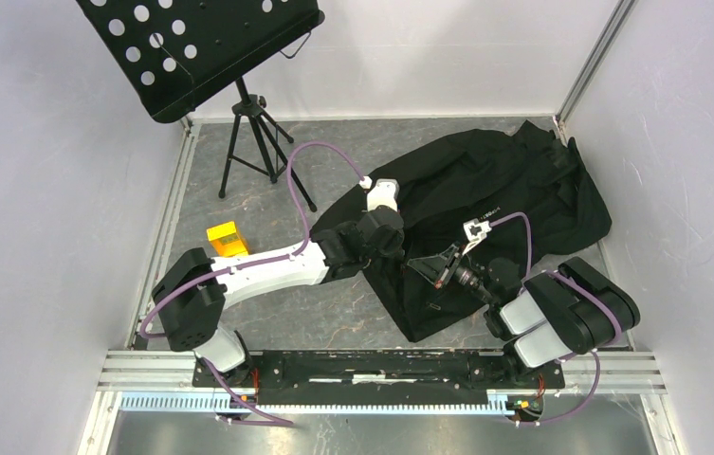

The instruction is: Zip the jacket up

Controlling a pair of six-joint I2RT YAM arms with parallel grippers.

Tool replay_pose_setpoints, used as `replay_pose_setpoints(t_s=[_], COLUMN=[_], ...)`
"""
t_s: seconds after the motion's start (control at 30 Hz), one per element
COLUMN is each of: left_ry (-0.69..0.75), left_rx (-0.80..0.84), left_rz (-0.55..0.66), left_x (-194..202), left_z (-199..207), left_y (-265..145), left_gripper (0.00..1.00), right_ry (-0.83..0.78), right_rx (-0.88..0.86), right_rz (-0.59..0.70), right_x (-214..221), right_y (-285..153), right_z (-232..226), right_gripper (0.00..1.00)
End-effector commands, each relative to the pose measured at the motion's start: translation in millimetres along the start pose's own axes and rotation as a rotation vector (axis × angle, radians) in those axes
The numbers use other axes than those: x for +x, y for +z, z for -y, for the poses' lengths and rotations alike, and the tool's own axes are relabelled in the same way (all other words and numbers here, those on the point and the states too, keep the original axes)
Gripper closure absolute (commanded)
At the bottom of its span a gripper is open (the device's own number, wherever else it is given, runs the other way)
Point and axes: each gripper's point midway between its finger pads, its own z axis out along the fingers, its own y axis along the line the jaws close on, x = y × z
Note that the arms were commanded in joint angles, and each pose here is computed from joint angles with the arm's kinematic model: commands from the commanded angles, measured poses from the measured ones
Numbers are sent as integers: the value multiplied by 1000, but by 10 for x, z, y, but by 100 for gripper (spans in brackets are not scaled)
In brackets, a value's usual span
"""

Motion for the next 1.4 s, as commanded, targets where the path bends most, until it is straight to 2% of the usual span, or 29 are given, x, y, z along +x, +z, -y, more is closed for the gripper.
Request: replay_pose_setpoints(t_s=[0.0, 1.37], left_ry=[-59, -33], left_rx=[50, 52], left_rz=[56, 41], left_x=[-176, -141], left_z=[153, 194], left_y=[-67, 21], left_gripper=[98, 98], right_ry=[-96, -103], right_rx=[-101, -126], right_rz=[140, 174], right_x=[-289, -361], right_y=[-94, -148], right_z=[-264, -344], right_gripper=[100, 100])
